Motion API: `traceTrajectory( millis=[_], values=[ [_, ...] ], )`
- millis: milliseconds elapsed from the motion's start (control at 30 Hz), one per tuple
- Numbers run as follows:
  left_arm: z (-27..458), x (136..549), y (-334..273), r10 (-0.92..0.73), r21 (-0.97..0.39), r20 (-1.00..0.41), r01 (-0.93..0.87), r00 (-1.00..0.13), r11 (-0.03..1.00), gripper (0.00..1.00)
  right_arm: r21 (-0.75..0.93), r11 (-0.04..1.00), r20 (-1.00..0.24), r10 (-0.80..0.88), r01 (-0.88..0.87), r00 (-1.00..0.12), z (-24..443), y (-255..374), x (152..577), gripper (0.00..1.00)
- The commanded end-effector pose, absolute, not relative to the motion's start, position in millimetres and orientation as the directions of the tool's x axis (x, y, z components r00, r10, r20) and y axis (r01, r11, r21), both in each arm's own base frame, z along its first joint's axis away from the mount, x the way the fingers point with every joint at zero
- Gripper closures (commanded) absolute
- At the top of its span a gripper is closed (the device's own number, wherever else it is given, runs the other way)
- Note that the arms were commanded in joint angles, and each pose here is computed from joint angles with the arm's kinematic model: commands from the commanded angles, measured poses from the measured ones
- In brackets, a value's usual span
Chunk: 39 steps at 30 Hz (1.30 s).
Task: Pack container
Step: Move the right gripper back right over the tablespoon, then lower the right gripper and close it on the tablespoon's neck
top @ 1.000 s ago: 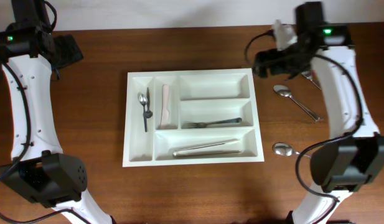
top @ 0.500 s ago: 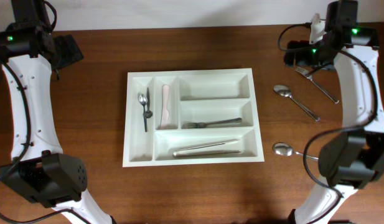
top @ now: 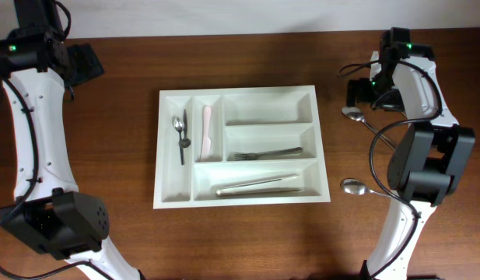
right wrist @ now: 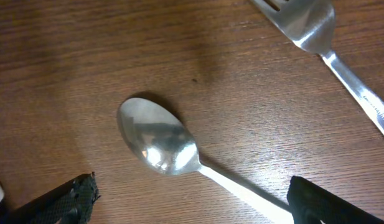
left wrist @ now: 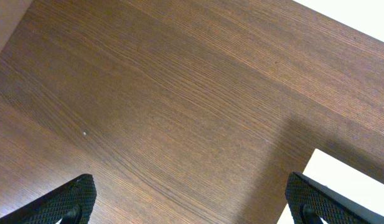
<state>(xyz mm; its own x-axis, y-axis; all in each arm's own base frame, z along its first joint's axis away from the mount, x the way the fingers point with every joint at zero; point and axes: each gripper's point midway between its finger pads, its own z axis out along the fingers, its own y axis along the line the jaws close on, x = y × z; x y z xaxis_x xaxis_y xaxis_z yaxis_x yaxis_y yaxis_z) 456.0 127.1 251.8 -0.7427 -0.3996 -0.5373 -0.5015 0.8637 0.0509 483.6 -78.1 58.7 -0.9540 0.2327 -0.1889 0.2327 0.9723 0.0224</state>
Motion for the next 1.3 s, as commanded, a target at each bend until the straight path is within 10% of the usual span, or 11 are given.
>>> traceTrajectory(
  millis=[0, 1100, 1267],
  values=[
    [257, 455, 129, -0.401, 0.052, -0.549, -0.508, -0.734, 0.860, 0.01, 0.006, 0.964, -0.188, 0.263, 0.267, -0.946, 56, -89, 483, 0.02],
    [257, 455, 129, -0.401, 0.052, -0.549, -0.508, -0.734, 0.860, 0.01, 0.098, 0.990, -0.163, -0.085, -0.102, -0.983, -3, -75, 460, 0.01],
    [257, 455, 129, -0.401, 0.052, -0.549, -0.508, -0.734, 0.860, 0.01, 0.100, 0.990, -0.157, -0.085, -0.101, -0.984, -5, -74, 457, 0.14]
  ],
)
